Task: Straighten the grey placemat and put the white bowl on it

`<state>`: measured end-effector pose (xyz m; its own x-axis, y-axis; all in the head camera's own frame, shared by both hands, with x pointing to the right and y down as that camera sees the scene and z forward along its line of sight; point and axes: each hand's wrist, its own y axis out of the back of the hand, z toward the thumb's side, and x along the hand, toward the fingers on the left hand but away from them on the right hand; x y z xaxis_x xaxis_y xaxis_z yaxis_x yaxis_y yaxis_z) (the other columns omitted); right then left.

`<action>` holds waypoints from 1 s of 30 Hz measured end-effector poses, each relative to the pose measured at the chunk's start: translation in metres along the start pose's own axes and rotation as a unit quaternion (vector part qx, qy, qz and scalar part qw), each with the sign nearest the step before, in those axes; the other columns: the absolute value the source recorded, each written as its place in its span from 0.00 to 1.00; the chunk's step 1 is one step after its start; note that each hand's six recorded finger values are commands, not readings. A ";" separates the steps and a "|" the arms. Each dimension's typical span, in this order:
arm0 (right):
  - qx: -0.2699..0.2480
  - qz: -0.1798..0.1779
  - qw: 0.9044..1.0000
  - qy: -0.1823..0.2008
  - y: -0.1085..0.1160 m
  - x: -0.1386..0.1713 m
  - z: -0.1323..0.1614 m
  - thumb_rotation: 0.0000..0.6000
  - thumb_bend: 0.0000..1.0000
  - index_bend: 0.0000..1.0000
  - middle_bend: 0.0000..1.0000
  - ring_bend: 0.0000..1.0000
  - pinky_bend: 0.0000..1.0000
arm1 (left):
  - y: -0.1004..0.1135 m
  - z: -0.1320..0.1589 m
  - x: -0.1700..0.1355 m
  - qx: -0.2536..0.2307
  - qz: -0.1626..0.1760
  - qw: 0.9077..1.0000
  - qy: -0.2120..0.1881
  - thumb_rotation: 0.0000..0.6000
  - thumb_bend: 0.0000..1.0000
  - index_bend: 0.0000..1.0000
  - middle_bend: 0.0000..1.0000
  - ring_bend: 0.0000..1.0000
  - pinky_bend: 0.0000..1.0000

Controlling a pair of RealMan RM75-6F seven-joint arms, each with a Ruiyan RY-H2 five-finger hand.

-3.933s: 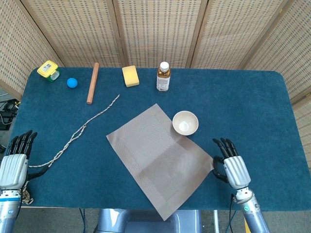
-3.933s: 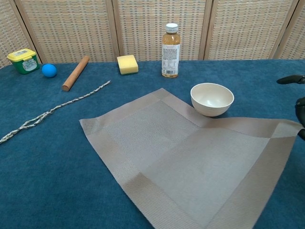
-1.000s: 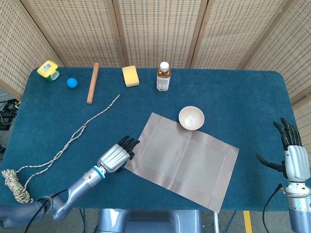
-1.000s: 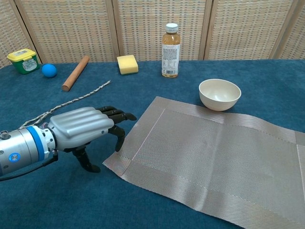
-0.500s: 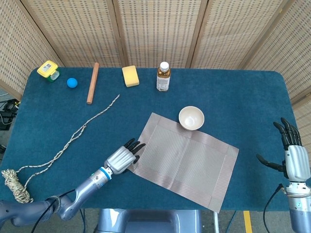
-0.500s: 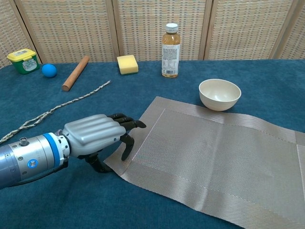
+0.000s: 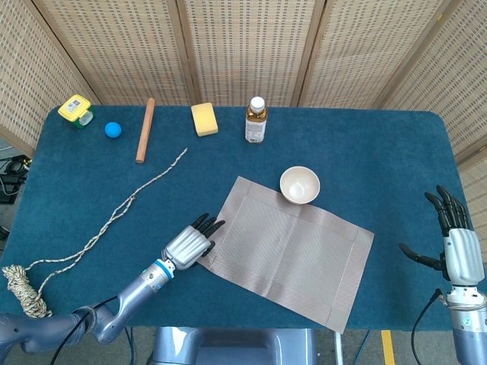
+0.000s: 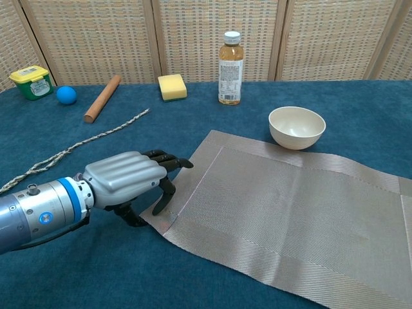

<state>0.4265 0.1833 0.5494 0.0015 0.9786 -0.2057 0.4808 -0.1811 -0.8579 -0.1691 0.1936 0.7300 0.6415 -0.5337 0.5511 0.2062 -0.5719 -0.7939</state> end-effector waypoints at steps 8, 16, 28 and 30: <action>-0.001 -0.001 1.000 0.004 0.001 0.002 0.002 1.00 0.28 0.14 0.00 0.00 0.00 | 0.000 -0.007 -0.008 0.004 0.002 1.000 0.007 1.00 0.44 0.63 0.00 0.00 0.00; -0.001 0.002 1.000 0.009 -0.001 0.003 0.005 1.00 0.28 0.14 0.00 0.00 0.00 | 0.003 -0.028 -0.021 0.004 0.008 1.000 0.028 1.00 0.45 0.63 0.00 0.00 0.00; 0.002 0.006 1.000 0.012 -0.003 0.005 0.008 1.00 0.28 0.14 0.00 0.00 0.00 | -0.001 -0.043 -0.054 0.004 0.003 0.999 0.036 1.00 0.45 0.63 0.00 0.00 0.00; 0.002 0.006 1.000 0.013 -0.003 0.005 0.009 1.00 0.28 0.14 0.00 0.00 0.00 | -0.003 -0.044 -0.059 0.005 -0.001 0.999 0.033 1.00 0.45 0.63 0.00 0.00 0.00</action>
<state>0.4174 0.1883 0.5469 0.0306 0.9784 -0.2042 0.4774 -0.1938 -0.8571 -0.2399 0.1996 0.7106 0.5911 -0.5732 0.5675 0.2142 -0.5667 -0.7956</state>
